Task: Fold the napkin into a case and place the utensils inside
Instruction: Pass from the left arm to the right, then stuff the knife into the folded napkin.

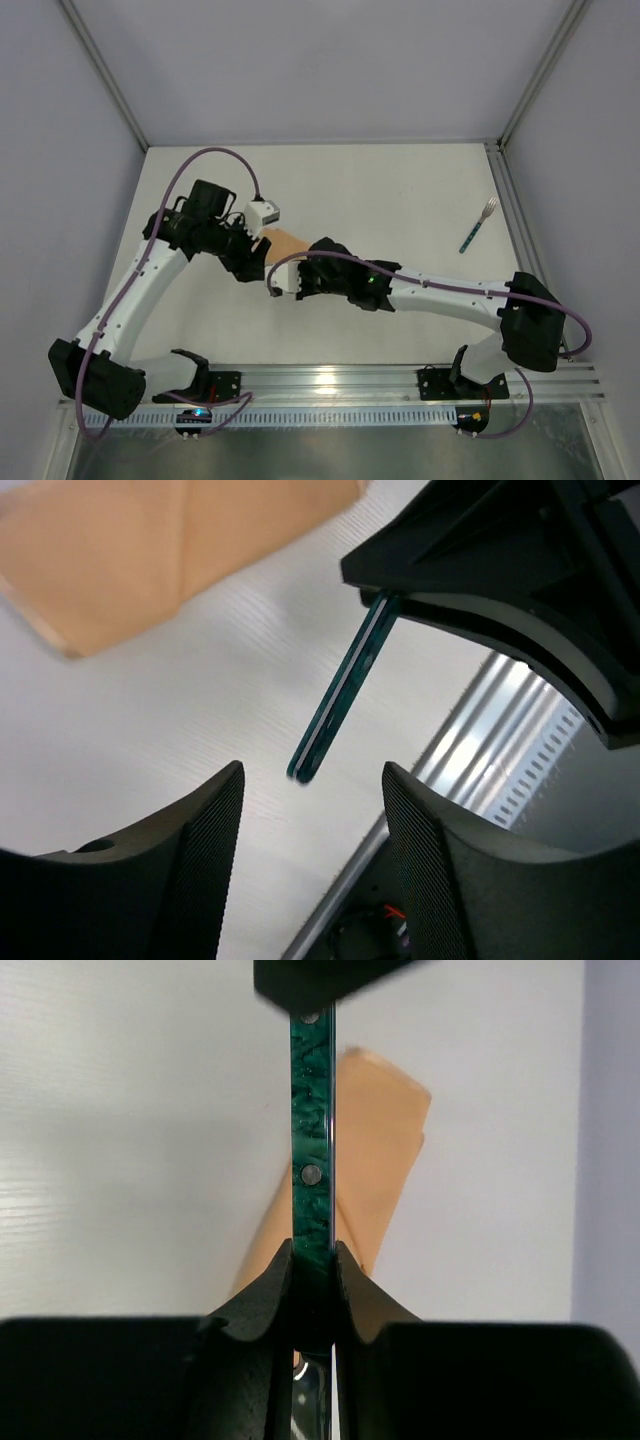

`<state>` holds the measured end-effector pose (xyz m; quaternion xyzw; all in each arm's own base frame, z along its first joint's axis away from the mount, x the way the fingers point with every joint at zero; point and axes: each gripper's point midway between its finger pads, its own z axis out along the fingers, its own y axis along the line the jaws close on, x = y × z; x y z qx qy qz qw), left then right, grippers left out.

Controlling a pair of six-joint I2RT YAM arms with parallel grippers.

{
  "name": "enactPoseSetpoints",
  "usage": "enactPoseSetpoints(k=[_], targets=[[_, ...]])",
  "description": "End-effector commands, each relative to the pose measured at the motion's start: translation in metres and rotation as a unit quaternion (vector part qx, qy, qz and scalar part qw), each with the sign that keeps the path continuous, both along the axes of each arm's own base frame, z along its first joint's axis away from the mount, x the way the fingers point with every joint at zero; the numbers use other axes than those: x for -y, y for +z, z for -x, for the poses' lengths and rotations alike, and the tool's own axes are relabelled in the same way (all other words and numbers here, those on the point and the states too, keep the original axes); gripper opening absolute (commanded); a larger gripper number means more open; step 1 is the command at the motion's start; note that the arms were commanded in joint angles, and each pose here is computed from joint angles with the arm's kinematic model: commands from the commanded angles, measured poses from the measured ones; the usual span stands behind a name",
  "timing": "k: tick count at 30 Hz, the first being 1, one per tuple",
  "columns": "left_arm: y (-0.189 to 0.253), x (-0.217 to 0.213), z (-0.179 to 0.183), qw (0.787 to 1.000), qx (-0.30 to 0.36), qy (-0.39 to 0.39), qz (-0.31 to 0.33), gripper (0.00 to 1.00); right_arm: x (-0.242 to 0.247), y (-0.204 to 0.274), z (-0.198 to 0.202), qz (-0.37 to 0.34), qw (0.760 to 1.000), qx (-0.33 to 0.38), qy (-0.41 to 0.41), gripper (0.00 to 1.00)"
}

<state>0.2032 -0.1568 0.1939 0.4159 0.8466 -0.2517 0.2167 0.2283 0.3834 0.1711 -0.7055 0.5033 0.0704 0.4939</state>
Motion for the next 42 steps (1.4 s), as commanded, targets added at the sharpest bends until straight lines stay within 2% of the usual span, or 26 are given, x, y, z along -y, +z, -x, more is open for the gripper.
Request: enactPoseSetpoints(k=[1,5,8,9,12,17,21,27,31,36,42], targets=[[0.033,-0.005,-0.036,0.991,0.108,0.072,0.009,0.61,0.038,-0.044,-0.007,0.033,0.986,-0.118,-0.112,0.04],[0.043,-0.014,-0.068,0.977,0.17,0.128,-0.004,0.67,0.067,-0.08,-0.014,0.062,0.957,-0.22,-0.18,0.04],[0.022,-0.021,-0.094,0.969,0.186,0.161,-0.034,0.67,0.065,-0.09,-0.026,0.035,0.931,-0.285,-0.224,0.04],[0.014,-0.027,-0.103,0.964,0.191,0.175,-0.052,0.63,0.064,-0.091,-0.029,0.027,0.923,-0.3,-0.239,0.04],[-0.017,-0.03,-0.127,0.961,0.184,0.189,-0.085,0.54,0.062,-0.098,-0.04,0.031,0.911,-0.318,-0.262,0.04],[-0.045,-0.021,-0.156,0.96,0.175,0.197,-0.093,0.53,0.061,-0.113,-0.044,0.048,0.897,-0.342,-0.278,0.04],[-0.079,-0.023,-0.171,0.959,0.148,0.206,-0.125,0.53,0.069,-0.12,-0.049,0.046,0.878,-0.367,-0.304,0.04],[-0.104,-0.025,-0.177,0.958,0.137,0.21,-0.138,0.54,0.076,-0.123,-0.05,0.06,0.875,-0.366,-0.312,0.04],[-0.122,-0.035,-0.18,0.953,0.135,0.212,-0.17,0.53,0.078,-0.128,-0.049,0.07,0.871,-0.373,-0.311,0.04],[-0.132,-0.032,-0.178,0.955,0.125,0.208,-0.168,0.52,0.077,-0.132,-0.057,0.078,0.865,-0.38,-0.319,0.04],[-0.149,-0.032,-0.177,0.957,0.107,0.205,-0.177,0.4,0.068,-0.129,-0.067,0.075,0.861,-0.383,-0.326,0.04]])
